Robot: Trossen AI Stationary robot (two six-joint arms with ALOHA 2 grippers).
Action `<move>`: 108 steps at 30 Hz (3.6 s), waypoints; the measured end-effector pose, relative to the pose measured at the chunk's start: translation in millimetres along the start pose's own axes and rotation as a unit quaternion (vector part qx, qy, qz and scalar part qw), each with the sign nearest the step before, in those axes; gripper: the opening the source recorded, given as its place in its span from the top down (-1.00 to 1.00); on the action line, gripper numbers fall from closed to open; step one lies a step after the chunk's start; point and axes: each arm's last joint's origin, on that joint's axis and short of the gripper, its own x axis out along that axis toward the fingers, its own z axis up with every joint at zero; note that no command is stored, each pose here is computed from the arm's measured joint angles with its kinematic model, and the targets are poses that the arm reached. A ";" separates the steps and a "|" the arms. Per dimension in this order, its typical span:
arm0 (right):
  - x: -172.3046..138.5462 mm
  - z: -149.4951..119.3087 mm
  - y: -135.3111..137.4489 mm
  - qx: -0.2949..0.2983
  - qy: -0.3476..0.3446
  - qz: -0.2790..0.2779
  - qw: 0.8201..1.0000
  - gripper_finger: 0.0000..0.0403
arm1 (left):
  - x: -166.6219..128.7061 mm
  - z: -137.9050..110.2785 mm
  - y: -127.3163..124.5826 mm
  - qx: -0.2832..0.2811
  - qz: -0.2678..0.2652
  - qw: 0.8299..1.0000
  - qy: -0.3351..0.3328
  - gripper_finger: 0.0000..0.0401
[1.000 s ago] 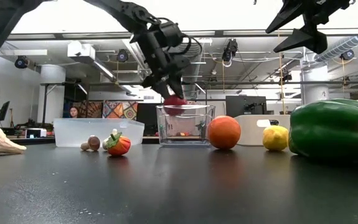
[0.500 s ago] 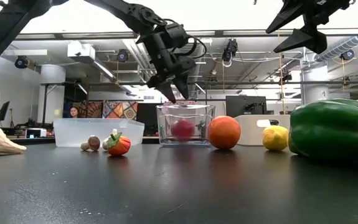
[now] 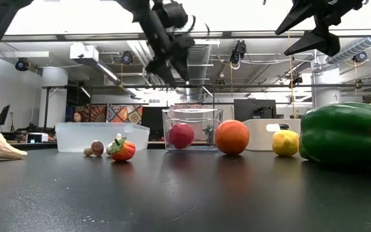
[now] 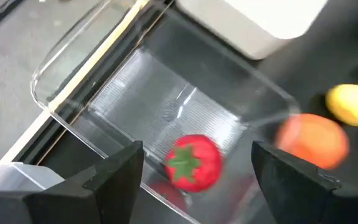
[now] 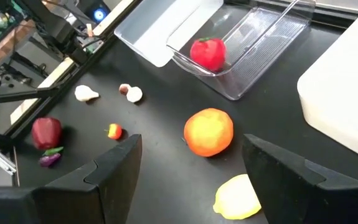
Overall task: Sort produce into baskets
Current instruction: Put the orange into the right transparent bin
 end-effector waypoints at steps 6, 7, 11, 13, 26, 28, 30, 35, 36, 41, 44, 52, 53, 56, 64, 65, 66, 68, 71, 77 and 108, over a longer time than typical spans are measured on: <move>12.1 -3.0 2.8 -0.007 0.024 -0.009 1.000 -0.31 | -57.7 -17.0 -26.3 0.032 -0.033 0.998 -0.044 -0.39; 15.1 -3.7 3.6 -0.007 0.028 -0.011 1.000 -0.31 | -67.3 -22.0 -30.7 0.039 -0.040 0.997 -0.052 -0.39; 28.1 -4.2 8.7 0.001 0.032 -0.010 0.999 -0.35 | -102.5 -49.7 -41.7 0.053 -0.066 0.993 -0.080 -0.39; 34.2 -3.0 12.6 0.011 0.026 -0.001 1.000 -0.37 | -114.7 -67.4 -41.0 0.040 -0.055 0.994 -0.088 -0.39; 80.9 -1.8 26.6 0.082 0.021 -0.012 0.996 -0.55 | -141.9 -153.1 -15.1 -0.040 -0.125 0.968 -0.215 -0.30; 89.4 3.3 31.2 0.078 0.034 -0.033 0.996 -0.56 | -144.1 -158.6 -12.7 -0.040 -0.130 0.964 -0.229 -0.29; 96.7 10.5 36.1 0.067 0.056 -0.064 0.994 -0.56 | -145.4 -162.7 -11.0 -0.036 -0.131 0.962 -0.236 -0.28; 108.7 30.3 48.8 0.031 0.131 -0.162 0.978 -0.57 | -151.4 -164.8 -9.3 -0.014 -0.130 0.959 -0.252 -0.27; 112.0 32.5 50.7 0.026 0.144 -0.177 0.973 -0.57 | -152.1 -165.0 -9.1 -0.009 -0.129 0.959 -0.253 -0.27; 132.6 34.0 59.1 0.021 0.183 -0.193 0.964 -0.60 | -154.3 -165.7 -8.5 -0.001 -0.128 0.958 -0.258 -0.27; 147.8 27.0 58.8 0.031 0.208 -0.201 0.957 -0.64 | -154.3 -165.8 -8.5 -0.001 -0.127 0.958 -0.258 -0.27; 177.2 12.6 52.8 0.036 0.222 -0.242 0.944 -0.69 | -154.3 -165.7 -8.4 -0.001 -0.127 0.958 -0.258 -0.27; 179.7 12.0 51.4 0.035 0.223 -0.246 0.943 -0.68 | -154.1 -165.5 -8.5 -0.002 -0.127 0.958 -0.258 -0.27; 189.4 11.5 46.5 0.029 0.224 -0.249 0.942 -0.67 | -153.1 -164.7 -8.8 -0.002 -0.125 0.958 -0.259 -0.27; 209.0 10.8 34.2 0.031 0.240 -0.249 0.938 -0.68 | -146.0 -160.8 -11.1 -0.009 -0.123 0.960 -0.252 -0.27; 210.3 10.1 33.9 0.032 0.243 -0.246 0.938 -0.67 | -145.2 -160.5 -11.3 -0.010 -0.122 0.960 -0.250 -0.27; 211.4 9.3 33.5 0.031 0.248 -0.244 0.937 -0.66 | -144.3 -160.2 -11.5 -0.010 -0.122 0.961 -0.249 -0.27; 215.7 6.4 32.2 0.031 0.253 -0.244 0.936 -0.65 | -142.4 -159.4 -12.1 -0.010 -0.121 0.961 -0.246 -0.27; 222.8 2.1 30.8 0.030 0.262 -0.240 0.934 -0.61 | -139.8 -158.3 -12.8 -0.010 -0.120 0.963 -0.243 -0.27; 225.0 0.8 30.6 0.029 0.263 -0.241 0.934 -0.43 | -137.9 -157.1 -13.5 -0.013 -0.120 0.963 -0.242 -0.27; 204.5 156.5 1.2 -0.011 0.030 -0.076 0.997 -0.21 | -144.3 -157.6 -11.6 -0.088 -0.133 0.954 -0.252 -0.27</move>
